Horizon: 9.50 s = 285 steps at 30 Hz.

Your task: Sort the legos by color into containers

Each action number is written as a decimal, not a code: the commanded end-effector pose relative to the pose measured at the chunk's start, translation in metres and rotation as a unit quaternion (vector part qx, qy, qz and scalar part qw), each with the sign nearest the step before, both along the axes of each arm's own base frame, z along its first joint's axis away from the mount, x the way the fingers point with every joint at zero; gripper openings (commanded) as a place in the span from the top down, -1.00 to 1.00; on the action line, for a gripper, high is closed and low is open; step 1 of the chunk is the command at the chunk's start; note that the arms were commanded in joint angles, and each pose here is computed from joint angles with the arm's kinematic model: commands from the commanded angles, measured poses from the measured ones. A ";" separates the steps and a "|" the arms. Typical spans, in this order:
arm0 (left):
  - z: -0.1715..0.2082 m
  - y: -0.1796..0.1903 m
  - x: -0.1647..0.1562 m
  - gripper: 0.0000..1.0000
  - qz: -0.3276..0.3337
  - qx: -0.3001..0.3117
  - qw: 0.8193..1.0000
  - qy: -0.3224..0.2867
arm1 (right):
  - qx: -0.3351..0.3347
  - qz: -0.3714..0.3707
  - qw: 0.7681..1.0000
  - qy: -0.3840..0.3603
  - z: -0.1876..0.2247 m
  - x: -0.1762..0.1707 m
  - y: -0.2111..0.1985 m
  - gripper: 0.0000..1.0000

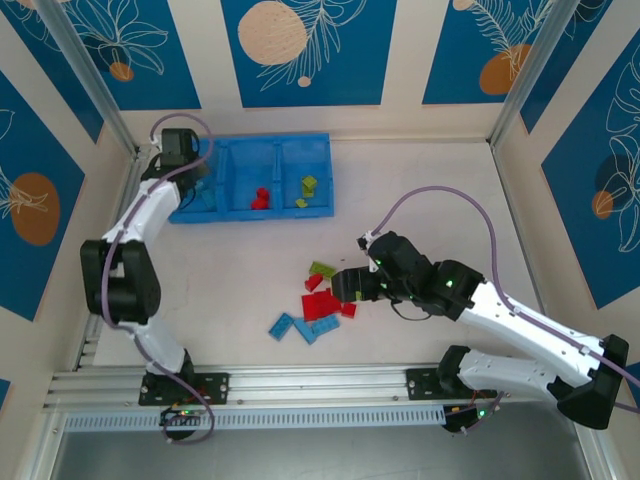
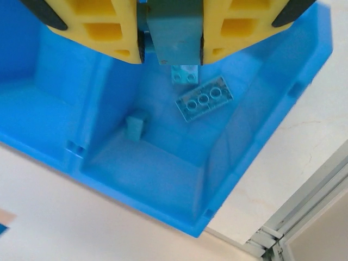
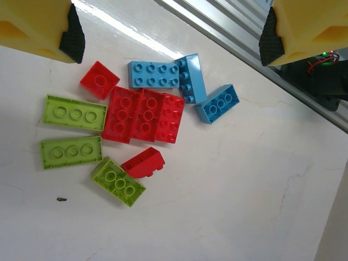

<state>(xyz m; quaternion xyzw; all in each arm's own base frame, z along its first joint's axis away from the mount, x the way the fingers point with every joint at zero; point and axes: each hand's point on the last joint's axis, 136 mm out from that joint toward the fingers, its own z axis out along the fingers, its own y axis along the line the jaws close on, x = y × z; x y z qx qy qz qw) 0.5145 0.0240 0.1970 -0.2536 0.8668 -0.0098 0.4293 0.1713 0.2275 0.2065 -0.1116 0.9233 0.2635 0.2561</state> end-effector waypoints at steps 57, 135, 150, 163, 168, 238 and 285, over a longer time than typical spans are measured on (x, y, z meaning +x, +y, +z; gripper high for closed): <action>0.032 -0.175 -0.275 -1.00 -0.510 0.113 0.851 0.053 | -0.161 -0.179 0.935 0.260 -0.188 0.081 0.099 -0.11; -0.164 -0.249 -0.375 -0.44 -0.512 0.067 0.808 0.284 | 0.079 0.046 0.996 -0.014 0.007 -0.011 -0.013 -0.86; -0.139 -0.240 -0.350 0.58 -0.475 0.100 0.845 0.227 | 0.088 0.037 0.995 0.003 0.004 -0.008 -0.008 -0.86; 0.001 -0.128 -0.188 0.64 -0.251 0.031 0.967 0.029 | 0.092 0.032 0.995 -0.009 0.010 0.004 0.000 -0.86; 0.019 -0.058 -0.118 0.64 -0.136 0.004 0.991 0.007 | 0.092 0.028 0.995 -0.005 0.007 0.005 0.001 -0.86; 0.067 -0.173 -0.284 -0.84 -0.513 0.092 0.854 0.001 | -0.206 0.079 0.973 -0.065 -0.097 0.151 0.069 0.48; 0.015 -0.238 -0.292 -0.99 -0.474 -0.091 0.874 0.060 | -0.023 0.022 0.996 -0.088 0.051 0.097 0.024 -0.32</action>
